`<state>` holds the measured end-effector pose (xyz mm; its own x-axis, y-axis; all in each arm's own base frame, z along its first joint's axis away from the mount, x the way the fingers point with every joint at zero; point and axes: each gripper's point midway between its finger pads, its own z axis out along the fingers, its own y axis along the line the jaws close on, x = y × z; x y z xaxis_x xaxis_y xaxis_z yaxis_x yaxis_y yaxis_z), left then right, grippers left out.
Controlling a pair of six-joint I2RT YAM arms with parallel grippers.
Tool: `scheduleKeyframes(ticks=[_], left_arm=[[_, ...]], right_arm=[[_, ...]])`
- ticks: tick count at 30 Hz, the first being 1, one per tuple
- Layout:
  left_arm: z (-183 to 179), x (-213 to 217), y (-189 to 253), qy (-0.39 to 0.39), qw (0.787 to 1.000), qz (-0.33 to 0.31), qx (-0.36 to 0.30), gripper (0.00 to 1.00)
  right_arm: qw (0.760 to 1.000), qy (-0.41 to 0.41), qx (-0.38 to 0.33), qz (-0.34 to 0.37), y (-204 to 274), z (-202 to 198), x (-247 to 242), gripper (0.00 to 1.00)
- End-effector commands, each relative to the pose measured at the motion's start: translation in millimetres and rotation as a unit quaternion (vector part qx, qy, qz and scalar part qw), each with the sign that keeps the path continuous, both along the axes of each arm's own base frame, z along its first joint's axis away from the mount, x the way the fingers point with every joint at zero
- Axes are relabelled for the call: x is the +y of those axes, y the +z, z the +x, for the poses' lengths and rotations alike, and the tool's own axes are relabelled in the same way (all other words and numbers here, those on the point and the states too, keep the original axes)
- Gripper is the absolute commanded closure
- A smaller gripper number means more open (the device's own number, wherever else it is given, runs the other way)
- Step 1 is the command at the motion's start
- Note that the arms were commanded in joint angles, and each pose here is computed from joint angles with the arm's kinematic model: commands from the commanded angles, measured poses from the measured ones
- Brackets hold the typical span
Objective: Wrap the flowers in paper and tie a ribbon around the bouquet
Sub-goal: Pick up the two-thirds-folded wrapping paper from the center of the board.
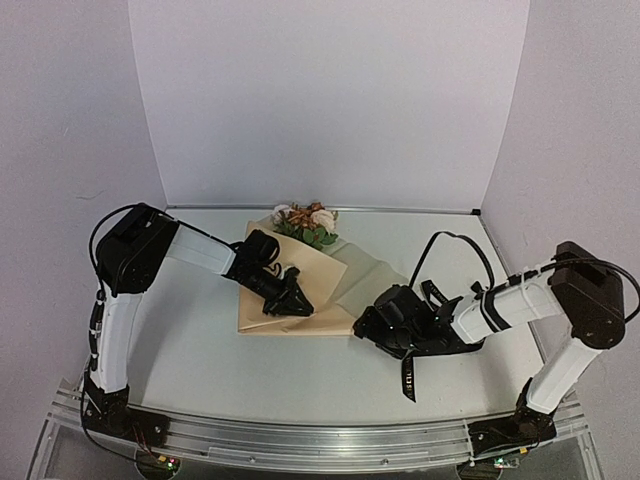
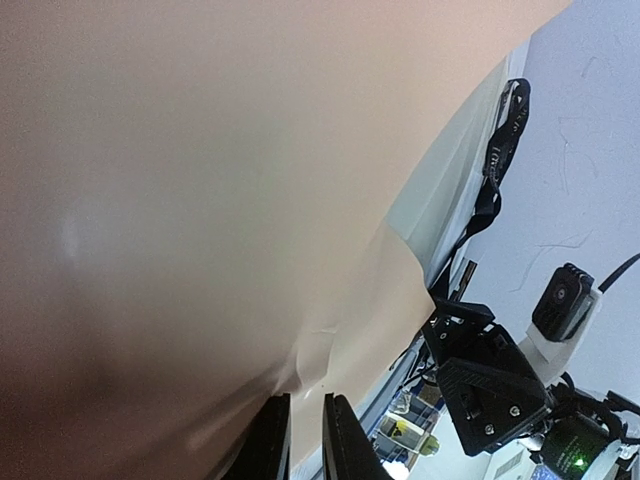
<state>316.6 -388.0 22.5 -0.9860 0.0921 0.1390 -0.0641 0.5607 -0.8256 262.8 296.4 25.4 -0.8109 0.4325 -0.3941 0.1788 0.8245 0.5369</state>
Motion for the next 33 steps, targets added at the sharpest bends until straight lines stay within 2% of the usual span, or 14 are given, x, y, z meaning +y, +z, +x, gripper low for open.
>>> scheduleKeyframes(ticks=[1, 7, 10, 13, 18, 20, 30, 33], left_arm=[[-3, 4, -10, -0.001, 1.000, 0.021, 0.008, 0.85], [-4, 4, -9, -0.003, 1.000, 0.022, 0.006, 0.86], [-4, 4, -9, -0.003, 1.000, 0.022, 0.005, 0.86], [-3, 4, -9, -0.003, 1.000, 0.022, 0.005, 0.86], [0, 1, -7, -0.004, 1.000, 0.022, 0.004, 0.86], [1, 0, -5, -0.005, 1.000, 0.021, 0.003, 0.86], [4, -1, -4, -0.005, 1.000, 0.020, 0.001, 0.86], [5, -1, -3, -0.006, 1.000, 0.020, 0.001, 0.86]], right_arm=[[0.998, -0.035, -0.012, 0.053, 4, 11, -6, 0.24], [0.996, -0.038, 0.005, 0.082, -10, 17, -3, 0.44], [0.995, -0.046, 0.006, 0.091, -15, 16, -5, 0.48], [0.993, -0.052, 0.008, 0.110, -19, 13, -6, 0.49], [0.989, -0.065, 0.017, 0.131, -23, 1, -12, 0.36], [0.988, -0.067, 0.019, 0.135, -23, -3, -12, 0.35], [0.984, -0.110, 0.053, 0.133, -40, -18, -27, 0.46], [0.983, -0.114, 0.064, 0.131, -44, -21, -29, 0.47]])
